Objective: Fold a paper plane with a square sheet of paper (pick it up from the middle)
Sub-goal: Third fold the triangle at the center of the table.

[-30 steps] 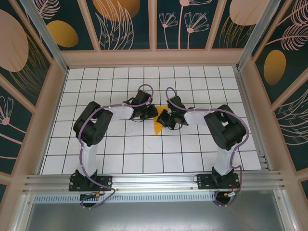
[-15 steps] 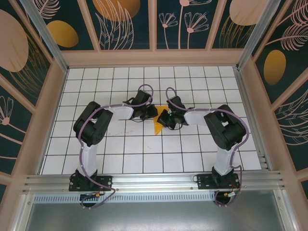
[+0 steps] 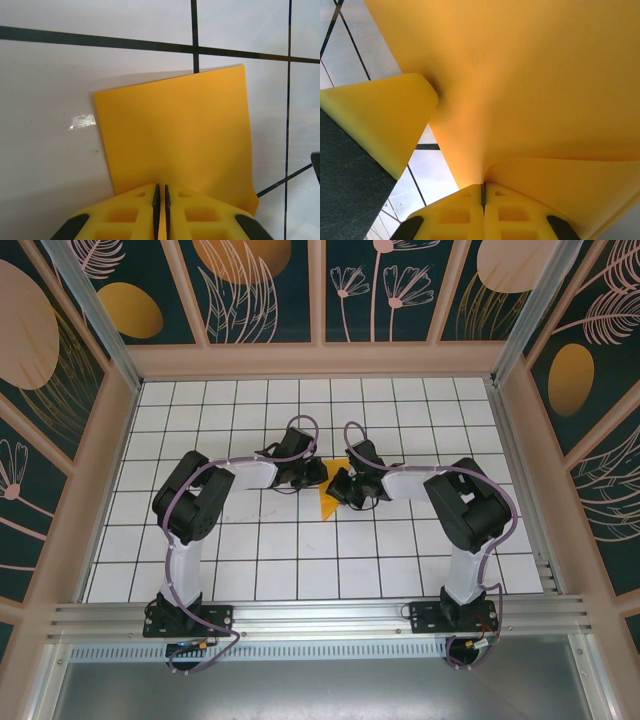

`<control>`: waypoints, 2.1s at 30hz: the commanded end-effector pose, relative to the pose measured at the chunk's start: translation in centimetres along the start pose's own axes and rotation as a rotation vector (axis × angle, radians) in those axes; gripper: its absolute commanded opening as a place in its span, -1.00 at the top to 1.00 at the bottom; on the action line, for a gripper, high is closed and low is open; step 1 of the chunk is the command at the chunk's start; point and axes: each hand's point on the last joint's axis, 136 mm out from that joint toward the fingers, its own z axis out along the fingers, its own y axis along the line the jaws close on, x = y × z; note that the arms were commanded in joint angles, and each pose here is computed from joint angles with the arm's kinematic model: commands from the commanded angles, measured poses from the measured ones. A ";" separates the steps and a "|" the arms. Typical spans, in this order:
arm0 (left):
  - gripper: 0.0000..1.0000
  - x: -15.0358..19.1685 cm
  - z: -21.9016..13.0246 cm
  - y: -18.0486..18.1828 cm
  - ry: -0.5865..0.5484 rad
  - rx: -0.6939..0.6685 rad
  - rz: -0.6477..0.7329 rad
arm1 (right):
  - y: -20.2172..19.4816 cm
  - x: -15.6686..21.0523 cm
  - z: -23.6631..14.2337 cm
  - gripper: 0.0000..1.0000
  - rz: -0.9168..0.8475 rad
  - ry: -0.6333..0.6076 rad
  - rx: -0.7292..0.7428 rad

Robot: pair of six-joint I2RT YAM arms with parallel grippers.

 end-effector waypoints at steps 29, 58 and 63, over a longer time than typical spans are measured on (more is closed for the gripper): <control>0.70 3.4 1.3 2.8 0.110 -0.064 -0.021 | -3.0 1.6 -0.7 0.92 -0.022 0.012 0.133; 0.70 3.3 1.3 2.6 0.110 -0.060 -0.019 | -0.5 1.1 -0.3 0.91 -0.081 0.001 0.016; 0.70 3.3 1.3 2.7 0.112 -0.061 -0.021 | -0.5 1.1 -0.2 0.91 -0.085 0.003 0.012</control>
